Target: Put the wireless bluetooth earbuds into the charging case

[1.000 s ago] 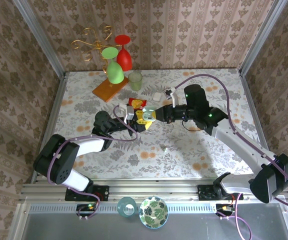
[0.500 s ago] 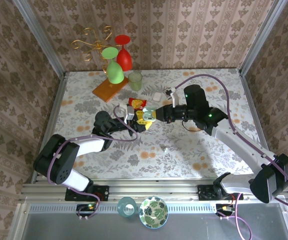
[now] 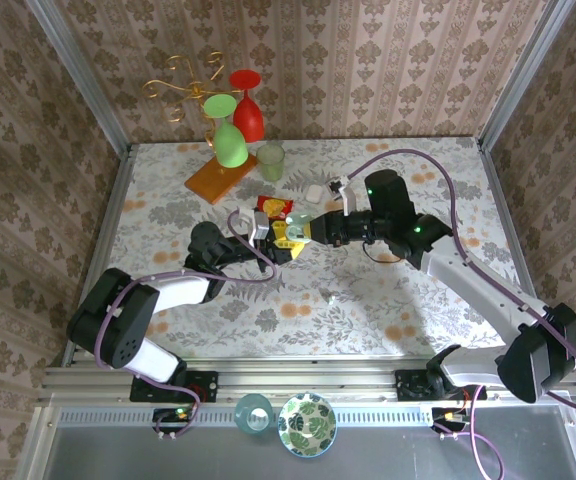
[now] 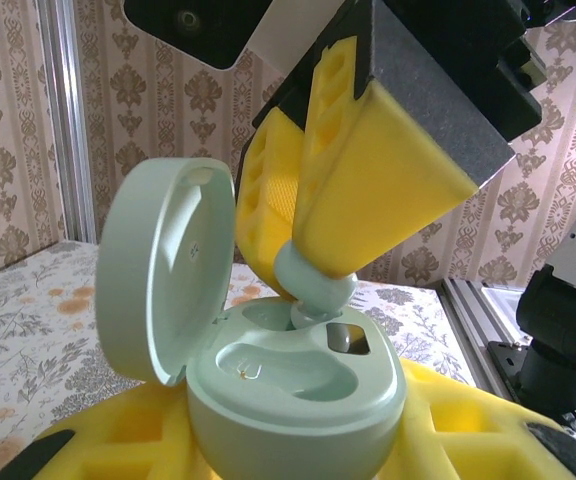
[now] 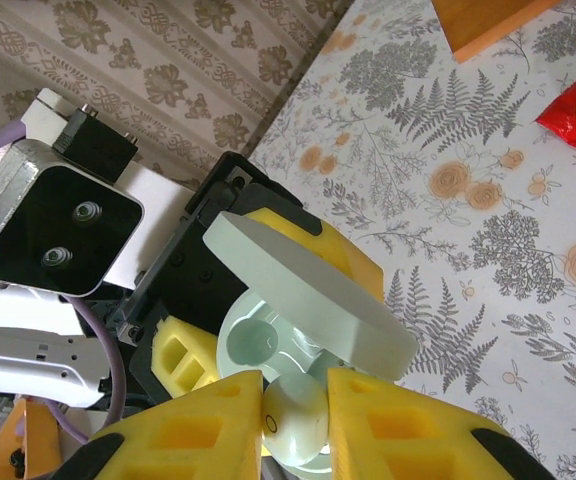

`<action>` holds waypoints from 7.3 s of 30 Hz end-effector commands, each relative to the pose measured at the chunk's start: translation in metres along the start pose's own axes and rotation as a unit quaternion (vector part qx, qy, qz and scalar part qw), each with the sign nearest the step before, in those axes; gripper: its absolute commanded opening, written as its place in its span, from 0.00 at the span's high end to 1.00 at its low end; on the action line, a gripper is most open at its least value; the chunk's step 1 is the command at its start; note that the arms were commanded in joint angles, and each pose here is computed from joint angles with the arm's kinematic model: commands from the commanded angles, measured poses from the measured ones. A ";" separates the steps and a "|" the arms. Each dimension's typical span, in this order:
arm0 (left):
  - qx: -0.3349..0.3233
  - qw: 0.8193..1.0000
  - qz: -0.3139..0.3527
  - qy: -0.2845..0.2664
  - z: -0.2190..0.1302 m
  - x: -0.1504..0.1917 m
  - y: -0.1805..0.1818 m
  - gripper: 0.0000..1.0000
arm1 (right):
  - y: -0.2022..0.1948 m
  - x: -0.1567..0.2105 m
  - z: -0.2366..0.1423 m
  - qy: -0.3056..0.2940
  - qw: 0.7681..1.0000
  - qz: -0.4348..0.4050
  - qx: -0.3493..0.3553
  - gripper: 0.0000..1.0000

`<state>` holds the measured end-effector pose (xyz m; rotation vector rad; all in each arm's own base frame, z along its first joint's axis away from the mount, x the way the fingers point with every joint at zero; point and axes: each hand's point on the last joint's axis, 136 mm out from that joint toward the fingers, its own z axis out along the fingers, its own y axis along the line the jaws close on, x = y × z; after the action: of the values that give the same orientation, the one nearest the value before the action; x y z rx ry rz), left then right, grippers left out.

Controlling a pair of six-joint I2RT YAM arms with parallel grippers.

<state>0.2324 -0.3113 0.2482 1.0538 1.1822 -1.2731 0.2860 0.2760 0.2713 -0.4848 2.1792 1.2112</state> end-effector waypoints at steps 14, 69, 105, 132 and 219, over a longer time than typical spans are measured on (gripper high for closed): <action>0.000 0.999 0.032 -0.018 0.001 -0.014 0.000 0.74 | 0.005 -0.009 -0.019 -0.038 0.998 -0.029 0.027 0.32; -0.041 0.998 0.038 -0.026 -0.018 -0.019 0.007 0.74 | -0.118 0.180 0.093 0.231 0.956 0.129 0.128 0.46; -0.040 0.998 0.047 -0.027 -0.018 -0.021 0.006 0.74 | -0.143 0.190 0.033 0.043 0.882 0.426 0.198 0.66; -0.041 0.998 0.044 -0.025 -0.018 -0.018 0.007 0.74 | -0.162 0.217 0.056 0.080 0.871 0.443 0.198 0.74; -0.080 0.988 0.101 0.089 -0.016 0.047 0.036 0.74 | -0.033 0.033 0.068 0.092 0.974 0.040 0.202 0.78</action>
<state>0.2655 -0.2981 0.1778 1.1381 1.3371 -0.9615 0.3101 0.3147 0.2055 -0.2942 2.4967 0.7985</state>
